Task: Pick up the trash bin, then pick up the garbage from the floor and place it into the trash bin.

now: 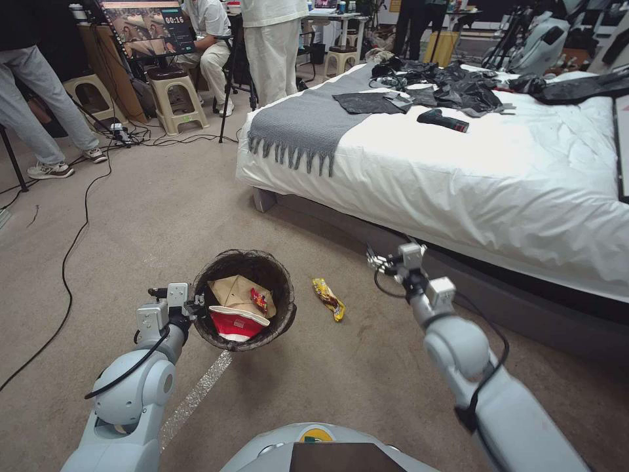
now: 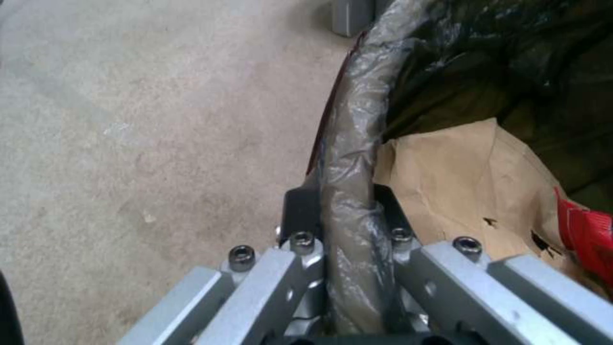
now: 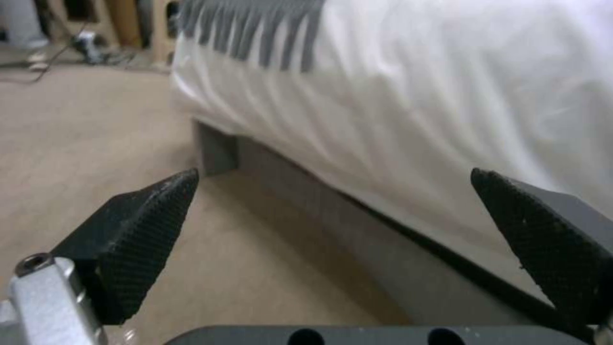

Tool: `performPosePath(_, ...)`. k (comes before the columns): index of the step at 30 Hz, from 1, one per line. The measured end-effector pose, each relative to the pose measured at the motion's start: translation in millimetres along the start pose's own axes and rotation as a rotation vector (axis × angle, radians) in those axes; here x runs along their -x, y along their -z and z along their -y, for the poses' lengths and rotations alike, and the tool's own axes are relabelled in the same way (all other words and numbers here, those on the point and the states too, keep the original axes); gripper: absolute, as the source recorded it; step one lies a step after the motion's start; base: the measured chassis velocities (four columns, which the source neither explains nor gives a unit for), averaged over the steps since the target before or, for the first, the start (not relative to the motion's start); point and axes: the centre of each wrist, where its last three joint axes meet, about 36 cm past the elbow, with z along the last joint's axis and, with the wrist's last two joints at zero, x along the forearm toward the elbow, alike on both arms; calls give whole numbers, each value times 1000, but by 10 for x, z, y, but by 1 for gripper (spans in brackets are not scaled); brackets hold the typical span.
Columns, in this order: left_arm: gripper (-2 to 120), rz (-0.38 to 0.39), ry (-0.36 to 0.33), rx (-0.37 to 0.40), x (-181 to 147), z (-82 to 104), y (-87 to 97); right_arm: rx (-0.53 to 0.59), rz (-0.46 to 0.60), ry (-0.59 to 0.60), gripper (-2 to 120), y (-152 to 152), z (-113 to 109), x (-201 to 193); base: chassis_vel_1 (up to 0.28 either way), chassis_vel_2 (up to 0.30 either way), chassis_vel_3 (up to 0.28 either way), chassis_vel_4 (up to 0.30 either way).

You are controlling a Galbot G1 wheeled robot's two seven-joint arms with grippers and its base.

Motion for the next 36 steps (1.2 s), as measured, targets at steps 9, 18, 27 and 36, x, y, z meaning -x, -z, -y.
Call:
performPosePath(9, 3, -10, 7, 1, 27, -12, -27, 101, -266, 105, 100, 178, 7, 724, 0, 0, 0, 0)
performPosePath(18, 3, -11, 12, 12, 40, -40, -23, 130, -411, 165, 100, 114, -255, 1263, 0, 0, 0, 0)
performPosePath(27, 3, -18, 14, 18, 77, -78, -32, 157, -535, 176, 100, -452, -734, 1691, 0, 0, 0, 0)
performPosePath(36, 3, -28, 7, 11, 102, -54, -65, 167, -600, 162, 100, -872, -887, 1778, 0, 0, 0, 0)
